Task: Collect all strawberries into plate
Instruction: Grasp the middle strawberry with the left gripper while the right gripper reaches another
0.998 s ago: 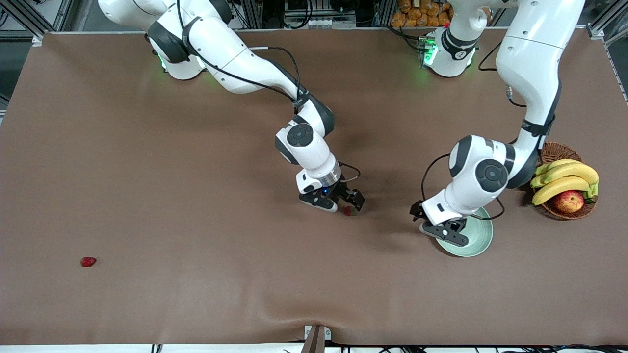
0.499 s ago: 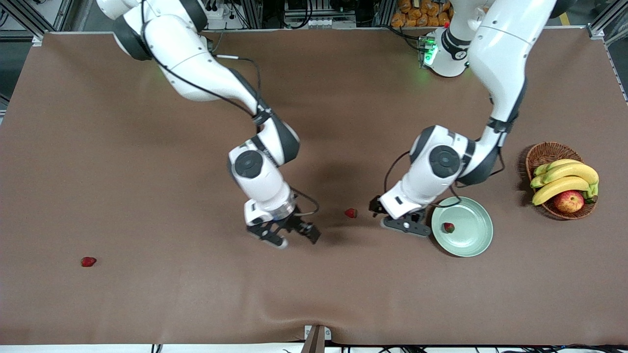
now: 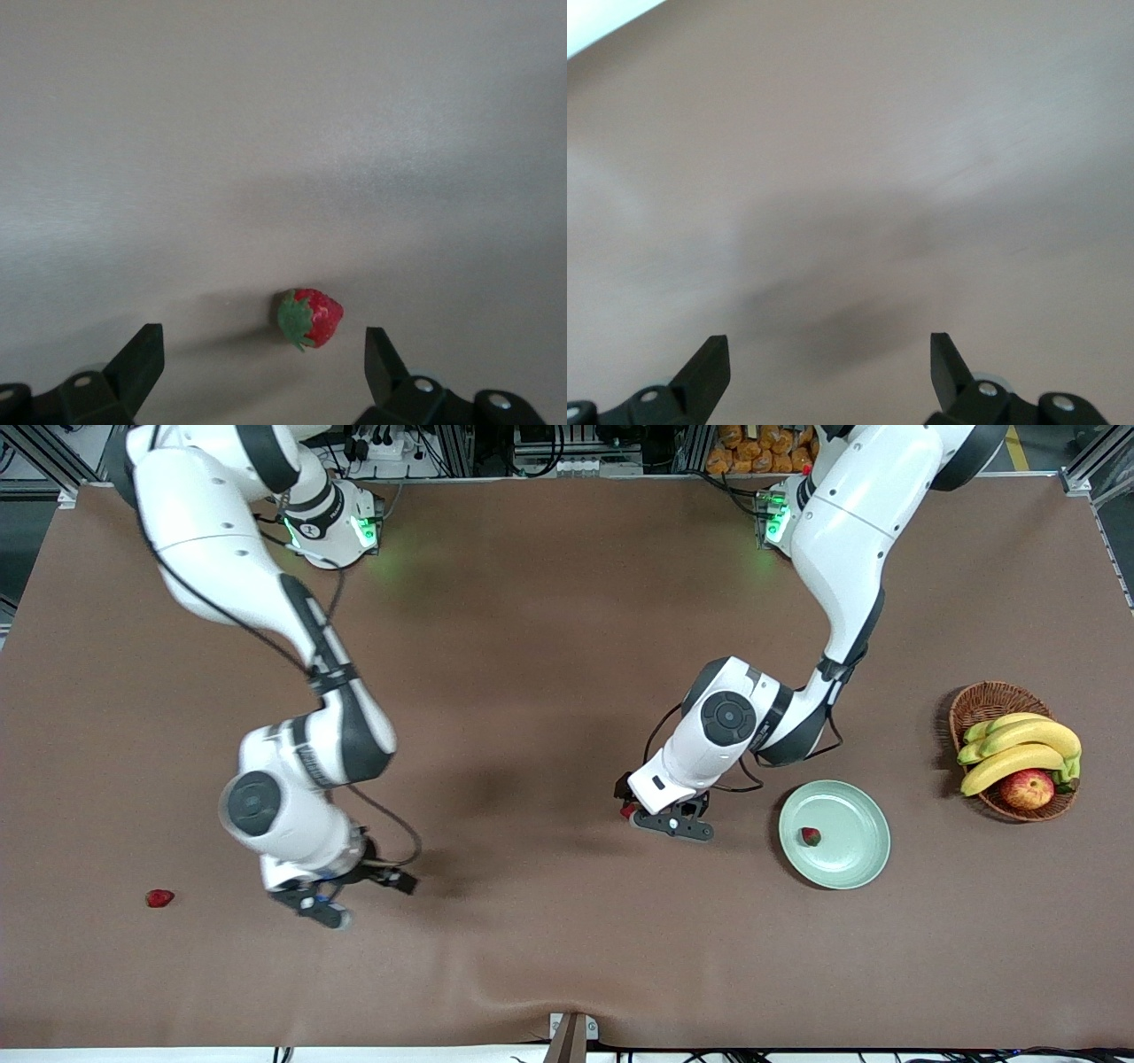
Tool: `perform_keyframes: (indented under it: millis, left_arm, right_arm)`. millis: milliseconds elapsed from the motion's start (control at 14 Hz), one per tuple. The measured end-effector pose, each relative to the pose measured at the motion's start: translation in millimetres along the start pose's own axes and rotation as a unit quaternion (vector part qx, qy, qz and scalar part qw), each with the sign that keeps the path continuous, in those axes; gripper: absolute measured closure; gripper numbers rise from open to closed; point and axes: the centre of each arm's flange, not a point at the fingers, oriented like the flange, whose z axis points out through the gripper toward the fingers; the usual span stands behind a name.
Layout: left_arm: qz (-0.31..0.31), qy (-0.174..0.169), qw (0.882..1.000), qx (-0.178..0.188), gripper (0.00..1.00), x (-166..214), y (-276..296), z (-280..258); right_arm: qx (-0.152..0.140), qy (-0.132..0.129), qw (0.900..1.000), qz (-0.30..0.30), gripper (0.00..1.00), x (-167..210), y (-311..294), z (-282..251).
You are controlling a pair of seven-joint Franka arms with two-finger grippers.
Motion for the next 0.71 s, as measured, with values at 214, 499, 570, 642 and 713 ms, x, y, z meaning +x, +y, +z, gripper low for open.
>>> perform_keyframes:
  millis: [214,499,570,642,713]
  left_arm:
    - [0.003,0.006,1.0,-0.008,0.03,-7,6,23]
    - [0.003,0.013,1.0,-0.014,0.12,-9,7,37]
    - [0.003,0.014,1.0,-0.014,0.18,-8,6,36]
    - [0.002,0.017,1.0,-0.014,0.26,-6,6,35]
    - [0.003,0.018,1.0,-0.015,0.26,-5,7,34]
  right_arm:
    - [-0.018,-0.015,0.998,-0.05,0.0,43,91,-6]
    - [-0.052,-0.017,0.985,-0.163,0.0,81,205,-8]
    - [-0.056,-0.017,0.98,-0.191,0.0,88,230,-8]
    - [-0.058,-0.012,0.974,-0.218,0.0,94,251,-7]
    - [-0.062,-0.002,0.968,-0.243,0.0,99,268,-6]
